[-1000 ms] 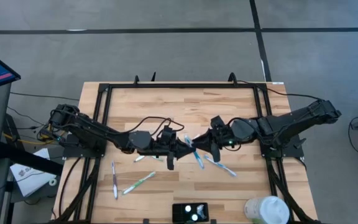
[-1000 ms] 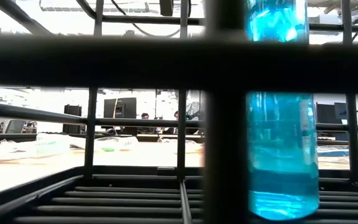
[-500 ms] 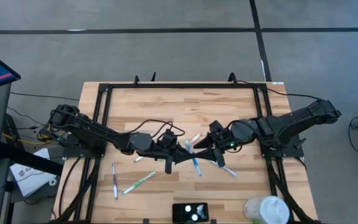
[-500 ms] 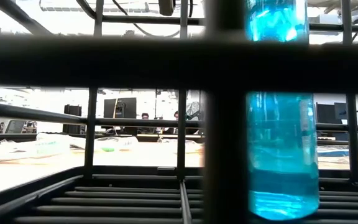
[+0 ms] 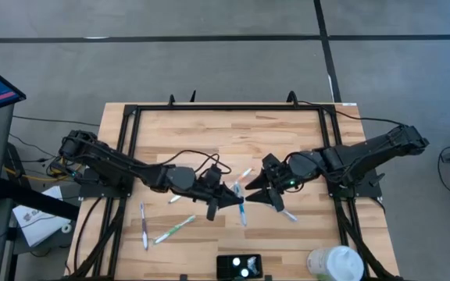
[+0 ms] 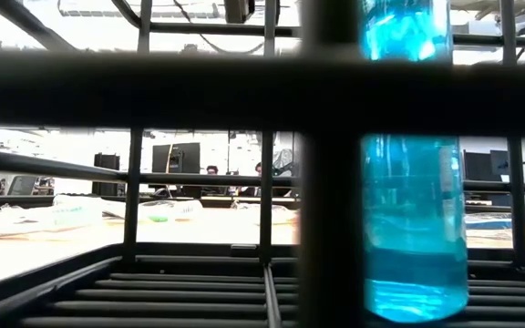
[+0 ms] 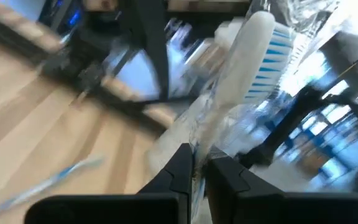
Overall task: Pick & Place toothbrushing station
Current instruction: Put the left blue toothbrush into the black mesh organizer
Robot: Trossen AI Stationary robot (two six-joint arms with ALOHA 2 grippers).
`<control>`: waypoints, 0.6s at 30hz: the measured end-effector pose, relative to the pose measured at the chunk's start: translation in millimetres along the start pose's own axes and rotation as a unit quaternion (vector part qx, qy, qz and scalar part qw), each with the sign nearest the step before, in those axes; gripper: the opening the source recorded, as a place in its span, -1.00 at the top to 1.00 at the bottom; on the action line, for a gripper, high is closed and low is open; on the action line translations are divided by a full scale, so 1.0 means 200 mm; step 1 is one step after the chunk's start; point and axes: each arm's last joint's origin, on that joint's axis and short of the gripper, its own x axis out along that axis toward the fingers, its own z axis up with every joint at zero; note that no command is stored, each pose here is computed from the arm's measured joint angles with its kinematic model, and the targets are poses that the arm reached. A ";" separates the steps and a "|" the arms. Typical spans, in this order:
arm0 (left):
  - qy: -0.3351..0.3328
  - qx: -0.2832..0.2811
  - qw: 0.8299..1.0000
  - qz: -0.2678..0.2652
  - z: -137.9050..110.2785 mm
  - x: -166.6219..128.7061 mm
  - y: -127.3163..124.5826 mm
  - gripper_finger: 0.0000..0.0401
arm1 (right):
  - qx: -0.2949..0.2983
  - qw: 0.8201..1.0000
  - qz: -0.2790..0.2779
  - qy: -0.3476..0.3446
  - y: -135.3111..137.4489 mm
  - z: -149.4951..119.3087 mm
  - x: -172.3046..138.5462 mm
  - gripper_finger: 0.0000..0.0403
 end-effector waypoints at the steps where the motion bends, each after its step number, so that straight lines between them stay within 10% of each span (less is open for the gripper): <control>1: 0.017 0.010 1.000 0.014 0.01 -0.01 -0.01 0.94 | -0.001 1.000 0.000 0.003 0.00 -0.01 0.00 -0.19; 18: 0.048 0.046 0.998 0.004 0.14 -0.06 -0.11 0.94 | -0.144 0.983 -0.019 -0.116 0.15 -0.06 0.03 -0.19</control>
